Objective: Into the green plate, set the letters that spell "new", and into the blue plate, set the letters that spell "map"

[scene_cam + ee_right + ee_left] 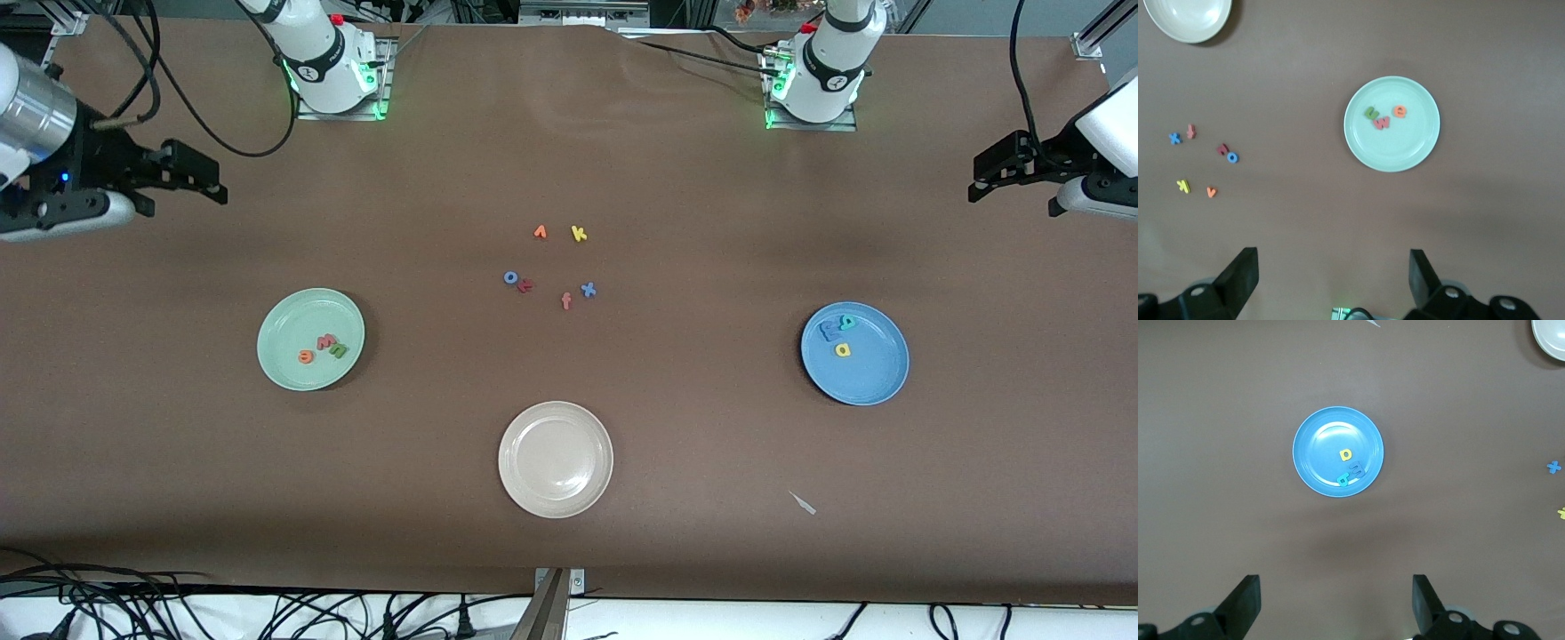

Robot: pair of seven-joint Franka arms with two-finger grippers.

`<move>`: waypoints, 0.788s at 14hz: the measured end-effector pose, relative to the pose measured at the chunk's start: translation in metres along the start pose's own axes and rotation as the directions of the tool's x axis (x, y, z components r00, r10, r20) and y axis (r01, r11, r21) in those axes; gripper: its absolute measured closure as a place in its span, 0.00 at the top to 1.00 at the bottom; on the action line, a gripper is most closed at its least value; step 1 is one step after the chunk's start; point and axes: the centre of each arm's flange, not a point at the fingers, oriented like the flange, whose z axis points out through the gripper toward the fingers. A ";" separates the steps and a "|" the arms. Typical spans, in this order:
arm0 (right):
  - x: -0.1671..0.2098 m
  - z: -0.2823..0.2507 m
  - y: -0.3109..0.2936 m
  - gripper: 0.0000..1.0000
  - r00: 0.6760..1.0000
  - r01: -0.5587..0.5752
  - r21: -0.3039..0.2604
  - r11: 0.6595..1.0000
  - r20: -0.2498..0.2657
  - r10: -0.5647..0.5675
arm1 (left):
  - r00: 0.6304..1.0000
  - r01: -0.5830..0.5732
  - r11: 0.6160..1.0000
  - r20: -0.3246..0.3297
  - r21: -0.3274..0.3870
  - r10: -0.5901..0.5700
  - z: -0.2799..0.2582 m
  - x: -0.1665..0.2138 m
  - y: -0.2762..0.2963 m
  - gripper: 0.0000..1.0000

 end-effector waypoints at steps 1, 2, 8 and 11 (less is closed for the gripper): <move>-0.004 -0.001 0.000 1.00 1.000 0.001 -0.004 1.000 0.000 -0.001 | 1.000 -0.001 1.000 0.000 0.000 0.001 0.000 0.000 0.000 1.00; -0.005 0.000 0.001 1.00 1.000 0.000 -0.012 1.000 0.000 0.000 | 1.000 -0.002 1.000 0.000 0.000 0.002 0.000 0.000 0.000 1.00; -0.002 0.003 0.004 1.00 1.000 0.001 -0.059 0.998 -0.001 -0.001 | 1.000 -0.004 1.000 0.000 0.000 0.004 0.000 0.000 0.000 1.00; -0.001 -0.003 0.008 1.00 1.000 -0.003 -0.083 0.997 -0.022 0.001 | 1.000 -0.006 1.000 0.000 0.000 0.006 0.000 0.000 0.000 1.00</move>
